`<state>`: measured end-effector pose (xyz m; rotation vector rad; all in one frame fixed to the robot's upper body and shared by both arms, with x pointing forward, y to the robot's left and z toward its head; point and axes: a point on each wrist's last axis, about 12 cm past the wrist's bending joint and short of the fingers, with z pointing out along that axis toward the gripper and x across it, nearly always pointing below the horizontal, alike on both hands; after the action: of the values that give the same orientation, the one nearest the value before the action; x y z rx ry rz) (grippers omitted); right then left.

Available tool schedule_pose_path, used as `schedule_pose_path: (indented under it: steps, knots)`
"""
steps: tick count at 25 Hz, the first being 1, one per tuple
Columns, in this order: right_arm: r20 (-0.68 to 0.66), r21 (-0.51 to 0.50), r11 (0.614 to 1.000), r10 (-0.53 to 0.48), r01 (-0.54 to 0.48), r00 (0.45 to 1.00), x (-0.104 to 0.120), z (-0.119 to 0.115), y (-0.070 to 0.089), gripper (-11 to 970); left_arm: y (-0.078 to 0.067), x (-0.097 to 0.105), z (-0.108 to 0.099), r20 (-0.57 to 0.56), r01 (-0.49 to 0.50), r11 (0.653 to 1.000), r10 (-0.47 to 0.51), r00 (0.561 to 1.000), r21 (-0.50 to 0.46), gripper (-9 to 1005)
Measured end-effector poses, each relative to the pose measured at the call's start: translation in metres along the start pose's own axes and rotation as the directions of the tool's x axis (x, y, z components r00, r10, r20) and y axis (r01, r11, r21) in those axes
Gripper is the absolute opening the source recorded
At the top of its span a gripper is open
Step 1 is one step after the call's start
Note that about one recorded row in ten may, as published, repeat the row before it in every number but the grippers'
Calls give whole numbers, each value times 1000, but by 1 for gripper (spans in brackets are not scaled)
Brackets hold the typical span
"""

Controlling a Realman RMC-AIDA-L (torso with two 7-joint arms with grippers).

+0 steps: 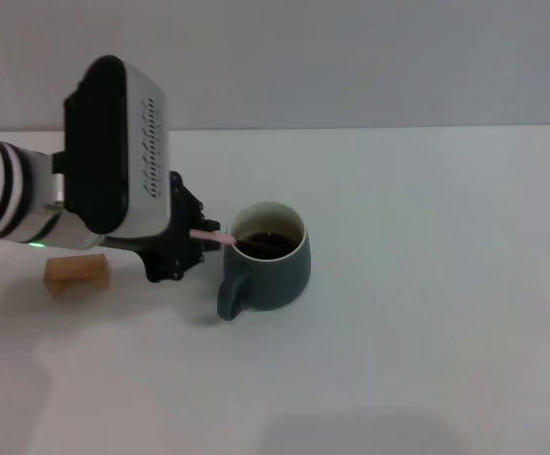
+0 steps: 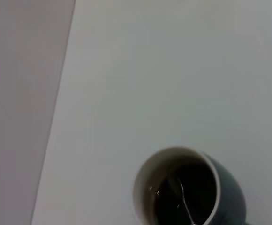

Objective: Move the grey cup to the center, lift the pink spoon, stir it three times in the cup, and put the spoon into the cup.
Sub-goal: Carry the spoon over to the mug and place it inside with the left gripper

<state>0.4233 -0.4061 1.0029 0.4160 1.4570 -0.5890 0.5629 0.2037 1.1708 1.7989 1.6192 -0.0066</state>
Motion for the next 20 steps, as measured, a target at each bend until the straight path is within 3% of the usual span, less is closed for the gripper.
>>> schedule_pose_path:
  steps: [8, 20]
  knots:
    - [-3, -3, 1000, -1, 1, 1000, 0, 1, 1, -2, -6, -9, 0, 10, -39, 999, 38, 999, 19, 134]
    - [3, -20, 1000, 4, -4, 1000, -2, 6, 8, -1, -7, 2, -6, -46, -29, 1000, 29, 999, -5, 134]
